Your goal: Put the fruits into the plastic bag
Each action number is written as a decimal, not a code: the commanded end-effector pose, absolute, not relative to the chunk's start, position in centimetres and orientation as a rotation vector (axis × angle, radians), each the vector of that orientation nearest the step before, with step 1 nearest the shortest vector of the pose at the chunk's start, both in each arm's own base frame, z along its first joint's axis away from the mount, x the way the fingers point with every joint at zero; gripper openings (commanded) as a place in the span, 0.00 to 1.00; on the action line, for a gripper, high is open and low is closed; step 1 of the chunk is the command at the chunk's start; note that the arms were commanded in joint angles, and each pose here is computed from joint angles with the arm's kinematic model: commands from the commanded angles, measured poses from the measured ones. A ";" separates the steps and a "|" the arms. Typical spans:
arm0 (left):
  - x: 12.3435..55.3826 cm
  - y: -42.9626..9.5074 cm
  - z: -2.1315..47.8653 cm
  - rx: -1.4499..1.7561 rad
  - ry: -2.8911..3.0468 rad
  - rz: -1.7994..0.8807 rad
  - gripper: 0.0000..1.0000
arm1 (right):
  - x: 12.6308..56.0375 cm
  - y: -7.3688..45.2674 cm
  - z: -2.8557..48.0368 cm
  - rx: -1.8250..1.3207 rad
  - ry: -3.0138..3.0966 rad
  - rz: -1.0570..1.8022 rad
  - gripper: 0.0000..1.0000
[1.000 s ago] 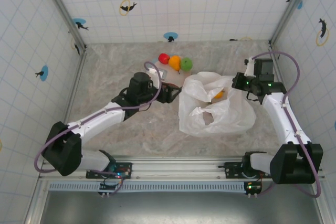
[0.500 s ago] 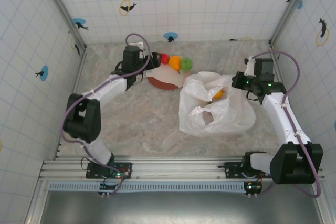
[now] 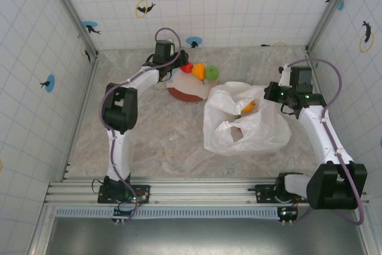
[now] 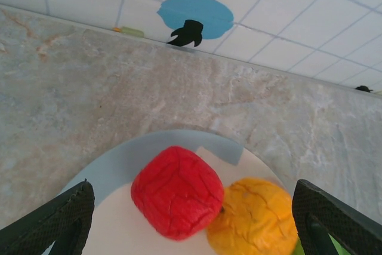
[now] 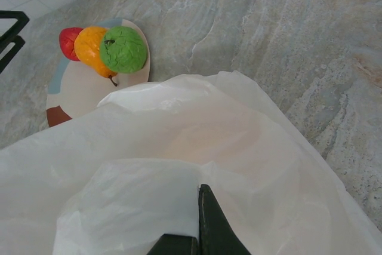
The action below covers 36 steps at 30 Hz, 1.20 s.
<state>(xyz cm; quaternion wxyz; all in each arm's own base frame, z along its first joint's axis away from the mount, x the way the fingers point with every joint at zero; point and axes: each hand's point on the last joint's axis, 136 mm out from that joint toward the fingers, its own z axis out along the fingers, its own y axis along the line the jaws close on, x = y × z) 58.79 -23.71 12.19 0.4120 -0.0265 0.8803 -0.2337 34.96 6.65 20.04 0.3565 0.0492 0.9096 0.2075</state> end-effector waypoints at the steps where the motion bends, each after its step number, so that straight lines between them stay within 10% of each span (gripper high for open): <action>1: 59.8 -23.7 11.0 -0.100 2.258 -0.557 0.88 | 34.9 6.7 20.0 0.123 2.332 0.547 0.00; 21: 61.6 -25.7 4.8 -0.099 2.322 -0.639 0.90 | 34.9 6.6 19.5 0.128 2.345 0.549 0.00; 36: 61.2 -25.4 5.1 -0.086 2.330 -0.651 0.69 | 34.4 6.6 18.5 0.138 2.356 0.555 0.00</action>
